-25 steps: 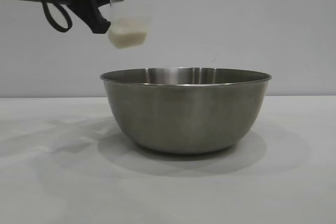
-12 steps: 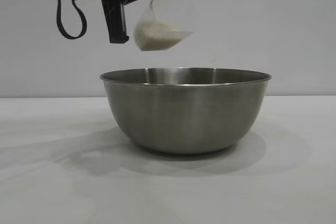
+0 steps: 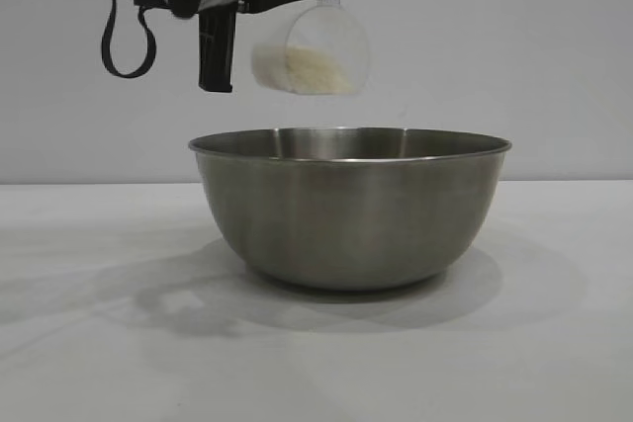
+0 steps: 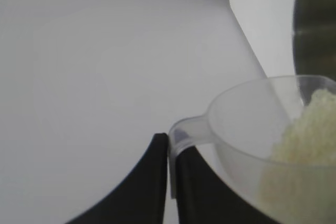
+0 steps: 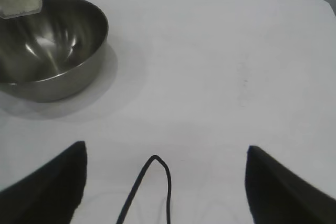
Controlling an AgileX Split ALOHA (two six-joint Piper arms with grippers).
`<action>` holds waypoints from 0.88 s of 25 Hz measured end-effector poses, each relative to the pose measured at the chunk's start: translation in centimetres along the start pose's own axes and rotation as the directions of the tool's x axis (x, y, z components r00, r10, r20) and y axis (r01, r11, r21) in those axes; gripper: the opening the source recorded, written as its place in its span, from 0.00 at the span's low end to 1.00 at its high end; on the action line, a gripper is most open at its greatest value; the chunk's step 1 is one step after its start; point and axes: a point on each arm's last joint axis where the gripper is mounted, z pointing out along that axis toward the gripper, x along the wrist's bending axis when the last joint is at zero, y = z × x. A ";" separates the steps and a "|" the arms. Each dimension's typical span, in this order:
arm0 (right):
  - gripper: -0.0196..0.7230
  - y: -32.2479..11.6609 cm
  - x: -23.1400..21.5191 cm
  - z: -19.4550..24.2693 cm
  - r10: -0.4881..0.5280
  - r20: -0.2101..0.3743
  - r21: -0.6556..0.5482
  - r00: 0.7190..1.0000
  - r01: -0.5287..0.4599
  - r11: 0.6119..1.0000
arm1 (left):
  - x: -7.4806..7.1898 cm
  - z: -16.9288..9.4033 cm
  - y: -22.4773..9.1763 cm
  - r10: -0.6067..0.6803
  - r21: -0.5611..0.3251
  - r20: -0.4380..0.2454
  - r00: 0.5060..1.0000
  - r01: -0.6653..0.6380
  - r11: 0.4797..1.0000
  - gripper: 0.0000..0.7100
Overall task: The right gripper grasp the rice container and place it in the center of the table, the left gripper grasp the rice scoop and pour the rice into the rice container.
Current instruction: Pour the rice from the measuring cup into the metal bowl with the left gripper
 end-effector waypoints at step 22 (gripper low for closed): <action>0.80 0.0 0.0 0.0 0.000 0.000 0.000 1.000 0.000 1.000 | 0.0 0.0 0.2 0.507 -0.018 -0.012 0.862 -0.507 0.862 0.00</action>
